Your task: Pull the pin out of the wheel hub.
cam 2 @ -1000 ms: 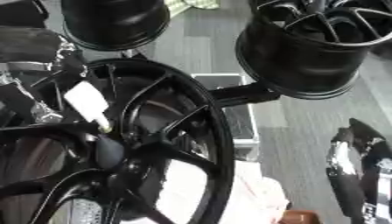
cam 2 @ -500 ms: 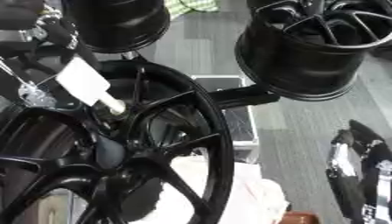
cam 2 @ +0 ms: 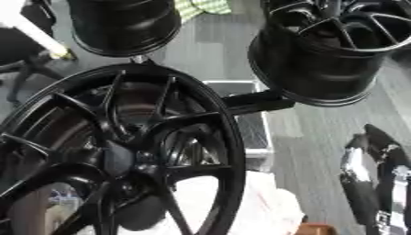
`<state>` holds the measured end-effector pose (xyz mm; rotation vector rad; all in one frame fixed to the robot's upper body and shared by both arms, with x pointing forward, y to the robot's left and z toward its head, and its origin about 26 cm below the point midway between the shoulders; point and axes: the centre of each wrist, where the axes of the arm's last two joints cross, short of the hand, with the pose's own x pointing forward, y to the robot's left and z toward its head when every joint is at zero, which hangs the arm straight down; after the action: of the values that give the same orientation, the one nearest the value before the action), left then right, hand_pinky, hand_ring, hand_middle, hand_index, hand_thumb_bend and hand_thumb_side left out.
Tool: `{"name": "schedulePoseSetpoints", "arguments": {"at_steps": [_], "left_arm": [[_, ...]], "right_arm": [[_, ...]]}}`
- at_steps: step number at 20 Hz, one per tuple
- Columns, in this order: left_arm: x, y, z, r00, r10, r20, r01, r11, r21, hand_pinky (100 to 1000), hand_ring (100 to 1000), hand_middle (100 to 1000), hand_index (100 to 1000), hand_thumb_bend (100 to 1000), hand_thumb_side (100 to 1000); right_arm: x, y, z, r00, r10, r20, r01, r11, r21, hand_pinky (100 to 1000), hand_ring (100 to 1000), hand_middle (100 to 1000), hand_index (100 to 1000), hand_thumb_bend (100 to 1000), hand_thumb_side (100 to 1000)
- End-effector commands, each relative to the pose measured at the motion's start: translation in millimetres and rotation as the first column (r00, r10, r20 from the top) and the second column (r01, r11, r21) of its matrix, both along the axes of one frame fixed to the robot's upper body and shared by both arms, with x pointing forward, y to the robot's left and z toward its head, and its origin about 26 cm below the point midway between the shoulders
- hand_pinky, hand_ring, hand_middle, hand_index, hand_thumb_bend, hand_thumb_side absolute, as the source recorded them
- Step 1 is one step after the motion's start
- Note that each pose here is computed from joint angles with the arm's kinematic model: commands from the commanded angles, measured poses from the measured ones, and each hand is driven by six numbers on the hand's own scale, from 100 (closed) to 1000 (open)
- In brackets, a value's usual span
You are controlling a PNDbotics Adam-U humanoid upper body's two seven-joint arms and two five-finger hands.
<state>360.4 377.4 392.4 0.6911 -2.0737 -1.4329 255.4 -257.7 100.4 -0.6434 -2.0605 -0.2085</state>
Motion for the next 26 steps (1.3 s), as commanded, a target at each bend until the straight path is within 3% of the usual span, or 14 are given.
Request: {"name": "schedulePoseSetpoints", "arguments": {"at_steps": [1,6,10,15,17,18,19,20,23,24,26], "left_arm": [[-15.8,57,13.1,0.98,0.196,0.02,-0.192,0.973,-0.131,524,438,129,252,100,337],[-22.3,125,-22.0,0.888,0.456,-0.06,-0.455,0.852,-0.259,536,456,161,286,100,336],[-22.1,149,-51.7,0.842,0.529,-0.109,-0.537,0.802,-0.262,545,467,186,311,100,315],[-17.8,151,-74.1,0.843,0.523,-0.128,-0.539,0.818,-0.203,583,497,257,380,100,287],[-15.8,150,-80.3,0.853,0.504,-0.136,-0.522,0.836,-0.17,656,574,398,516,100,273],[-15.0,149,-82.6,0.858,0.493,-0.142,-0.511,0.846,-0.151,727,670,533,688,100,263],[-14.6,149,-84.1,0.862,0.484,-0.151,-0.503,0.855,-0.127,758,722,592,744,100,259],[-14.8,150,-85.0,0.863,0.478,-0.16,-0.496,0.863,-0.097,860,855,775,877,100,253],[-15.1,151,-85.9,0.867,0.469,-0.165,-0.479,0.877,-0.024,918,915,831,941,100,258],[-15.0,151,-86.4,0.869,0.466,-0.166,-0.474,0.881,-0.009,926,921,834,949,100,365],[-15.0,151,-87.0,0.872,0.461,-0.166,-0.466,0.885,0.008,922,921,834,950,100,371]], "right_arm": [[-1.5,-4,5.6,1.0,-0.012,0.023,0.013,1.0,-0.017,879,863,640,794,100,567],[-1.9,-4,5.0,0.999,-0.022,0.025,0.022,1.0,-0.013,879,863,640,794,100,565],[-1.5,-4,5.3,0.999,-0.02,0.027,0.02,1.0,-0.008,880,863,640,794,100,564],[-1.3,-3,5.3,0.999,-0.017,0.029,0.017,1.0,-0.002,880,863,640,794,100,563],[-1.3,-3,5.2,0.999,-0.017,0.029,0.017,1.0,0.0,880,863,640,794,100,564],[-1.2,-2,5.3,0.999,-0.015,0.029,0.015,1.0,0.0,880,863,640,794,100,564],[-1.2,-2,5.3,0.999,-0.015,0.029,0.015,1.0,0.0,880,863,640,794,100,564],[-1.2,-2,5.2,0.999,-0.015,0.029,0.015,1.0,0.001,880,863,640,794,100,564],[-1.2,-2,5.2,0.999,-0.015,0.029,0.015,1.0,0.003,880,863,639,794,100,565],[-1.1,-2,5.4,0.999,-0.014,0.029,0.014,1.0,0.003,880,862,639,794,100,564],[-0.9,-2,5.7,0.999,-0.014,0.031,0.014,1.0,0.002,880,862,639,794,100,563]]}}
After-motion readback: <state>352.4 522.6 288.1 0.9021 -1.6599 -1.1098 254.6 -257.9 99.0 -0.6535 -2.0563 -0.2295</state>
